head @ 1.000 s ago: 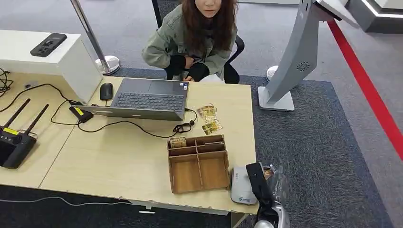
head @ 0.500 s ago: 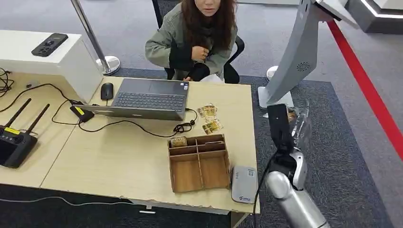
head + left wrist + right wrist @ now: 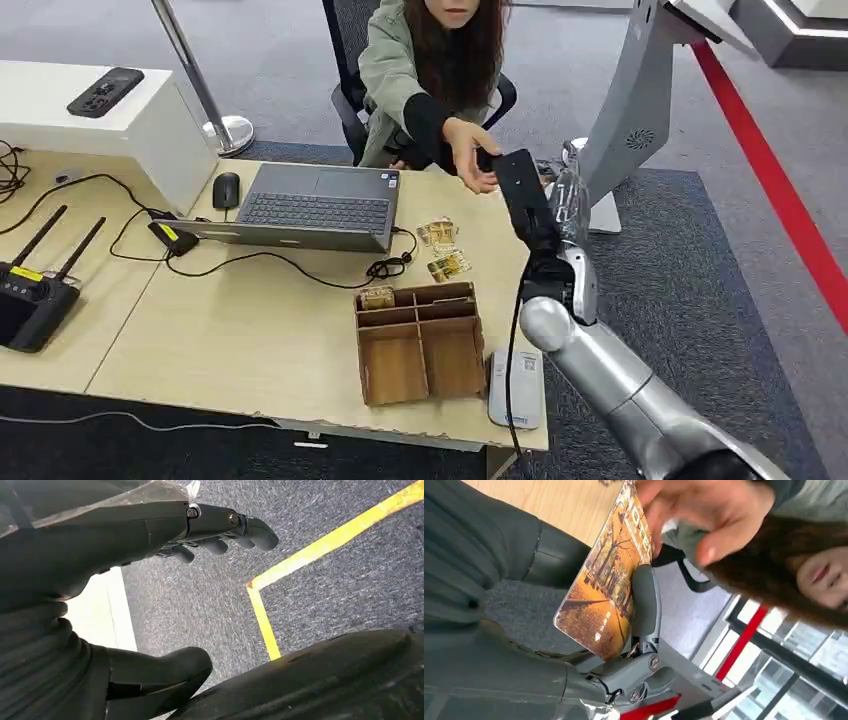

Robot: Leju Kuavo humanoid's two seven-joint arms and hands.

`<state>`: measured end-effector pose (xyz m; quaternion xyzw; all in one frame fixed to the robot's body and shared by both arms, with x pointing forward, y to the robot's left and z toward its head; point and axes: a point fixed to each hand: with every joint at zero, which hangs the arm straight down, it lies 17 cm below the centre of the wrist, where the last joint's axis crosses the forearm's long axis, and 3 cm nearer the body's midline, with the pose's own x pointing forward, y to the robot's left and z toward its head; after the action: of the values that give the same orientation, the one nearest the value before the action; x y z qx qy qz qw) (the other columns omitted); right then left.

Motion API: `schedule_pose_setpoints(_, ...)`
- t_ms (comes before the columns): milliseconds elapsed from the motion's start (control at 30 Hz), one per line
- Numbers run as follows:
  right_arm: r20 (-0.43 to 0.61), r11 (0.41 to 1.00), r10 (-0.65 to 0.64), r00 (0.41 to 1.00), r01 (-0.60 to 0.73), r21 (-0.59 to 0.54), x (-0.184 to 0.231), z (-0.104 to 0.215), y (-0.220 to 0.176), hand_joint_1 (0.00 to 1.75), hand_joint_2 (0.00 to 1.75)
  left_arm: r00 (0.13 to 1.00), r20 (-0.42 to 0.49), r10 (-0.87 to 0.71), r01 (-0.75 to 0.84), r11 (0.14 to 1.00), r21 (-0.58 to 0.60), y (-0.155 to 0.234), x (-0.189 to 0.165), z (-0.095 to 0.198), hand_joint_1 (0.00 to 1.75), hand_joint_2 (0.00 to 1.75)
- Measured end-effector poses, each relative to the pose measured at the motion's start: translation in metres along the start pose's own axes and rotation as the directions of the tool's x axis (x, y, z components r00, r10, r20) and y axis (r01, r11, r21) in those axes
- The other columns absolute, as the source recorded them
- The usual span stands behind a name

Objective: Pass the card to the sensor for recognition and then transmit it.

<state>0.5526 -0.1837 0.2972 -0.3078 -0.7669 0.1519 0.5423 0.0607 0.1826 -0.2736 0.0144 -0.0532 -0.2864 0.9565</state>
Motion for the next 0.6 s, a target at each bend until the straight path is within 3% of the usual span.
schedule_pose_setpoints(400, -0.039, 0.985, -0.089, 0.995, 0.094, 0.141, 0.005, -0.006, 0.072, 1.75, 1.75, 1.0, 0.002, -0.019, 0.019, 1.0, -0.004, 0.0, 0.001, 0.0, 0.0, 1.75)
schedule_pose_setpoints(433, -0.04, 0.985, -0.09, 0.995, 0.095, 0.145, 0.005, -0.006, 0.074, 1.41, 1.75, 1.0, 0.002, -0.019, 0.019, 1.0, -0.004, 0.0, 0.001, 0.0, 0.0, 1.75)
schedule_pose_setpoints(467, -0.04, 0.984, -0.091, 0.995, 0.096, 0.152, 0.006, -0.005, 0.078, 0.07, 1.75, 1.0, 0.002, -0.019, 0.019, 1.0, -0.005, 0.0, 0.001, 0.0, 0.0, 1.75)
schedule_pose_setpoints(600, -0.053, 0.98, -0.102, 0.993, 0.11, 0.168, 0.004, -0.001, 0.088, 0.0, 1.75, 1.0, 0.001, -0.017, 0.017, 1.0, -0.005, 0.0, 0.001, 0.0, 0.0, 1.75)
